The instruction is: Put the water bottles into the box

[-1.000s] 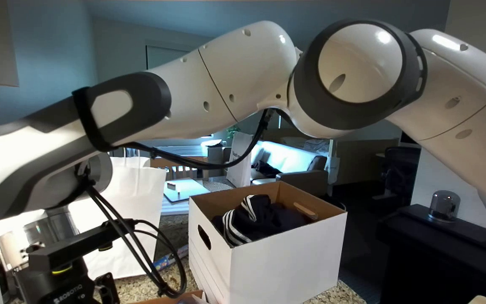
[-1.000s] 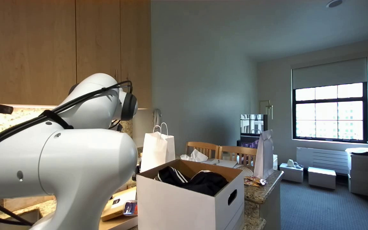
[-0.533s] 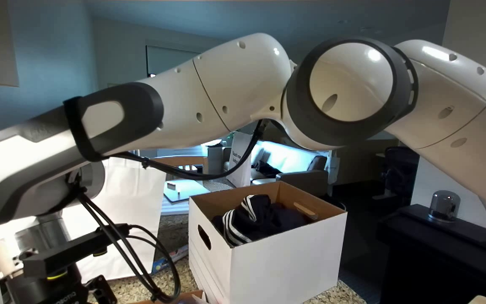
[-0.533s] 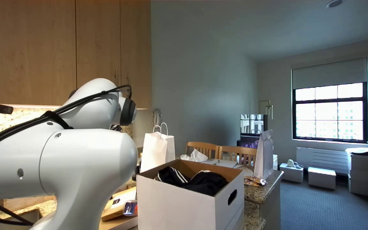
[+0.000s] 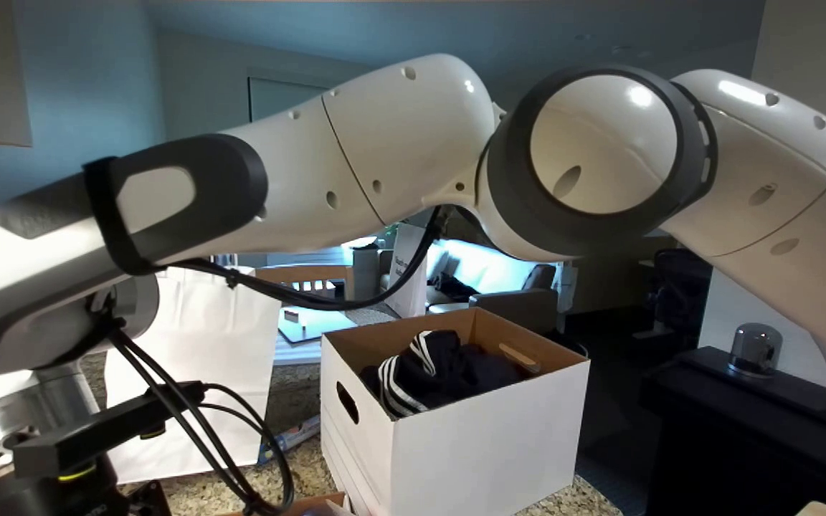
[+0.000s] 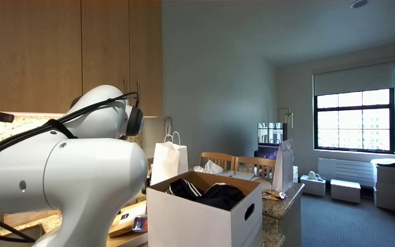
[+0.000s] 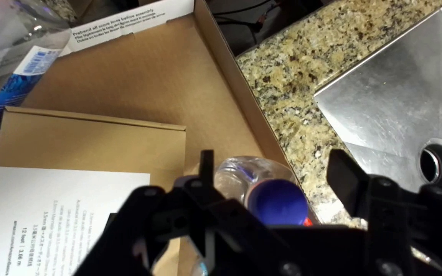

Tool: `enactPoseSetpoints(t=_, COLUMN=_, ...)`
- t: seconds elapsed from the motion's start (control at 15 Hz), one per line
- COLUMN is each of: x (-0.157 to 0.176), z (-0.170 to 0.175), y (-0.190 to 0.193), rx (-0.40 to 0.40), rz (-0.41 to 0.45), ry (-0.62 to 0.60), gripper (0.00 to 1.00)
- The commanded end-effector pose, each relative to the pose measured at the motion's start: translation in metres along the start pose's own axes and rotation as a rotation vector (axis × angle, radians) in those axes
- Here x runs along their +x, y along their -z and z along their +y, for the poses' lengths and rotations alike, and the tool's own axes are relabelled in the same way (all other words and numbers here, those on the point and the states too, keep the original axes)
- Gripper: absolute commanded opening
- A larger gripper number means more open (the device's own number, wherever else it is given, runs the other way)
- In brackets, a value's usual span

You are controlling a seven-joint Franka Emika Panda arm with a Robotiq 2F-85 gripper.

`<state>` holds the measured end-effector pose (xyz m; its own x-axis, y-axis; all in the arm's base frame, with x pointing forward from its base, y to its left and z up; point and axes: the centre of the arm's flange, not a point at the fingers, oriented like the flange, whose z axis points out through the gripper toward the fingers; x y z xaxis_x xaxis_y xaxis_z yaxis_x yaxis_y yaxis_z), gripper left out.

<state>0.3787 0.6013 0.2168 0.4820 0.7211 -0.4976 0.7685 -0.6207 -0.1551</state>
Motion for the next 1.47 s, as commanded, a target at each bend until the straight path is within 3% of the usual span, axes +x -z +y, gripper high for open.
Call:
enactPoseSetpoints(t=0.0, x=0.004, z=-0.003, y=0.004, rx=-0.025, rz=-0.020, ry=0.037, gripper=0.47)
enactPoseSetpoints(t=0.4, x=0.004, z=-0.002, y=0.001, rx=-0.027, rz=-0.026, ry=0.029, gripper=0.07)
enactPoseSetpoints(t=0.6, x=0.004, z=-0.002, y=0.002, rx=-0.035, rz=-0.035, ry=0.025, gripper=0.03)
enactPoseSetpoints(t=0.67, x=0.004, z=-0.003, y=0.001, rx=-0.039, rz=-0.035, ry=0.023, gripper=0.32)
enactPoseSetpoints(t=0.73, x=0.005, z=-0.003, y=0.001, rx=-0.039, rz=-0.036, ry=0.023, gripper=0.29)
enactPoseSetpoints(t=0.87, x=0.007, z=-0.003, y=0.001, rx=-0.038, rz=-0.038, ry=0.023, gripper=0.36)
enactPoseSetpoints(t=1.4, x=0.022, z=-0.006, y=0.000, rx=-0.082, rz=-0.026, ry=0.027, gripper=0.87)
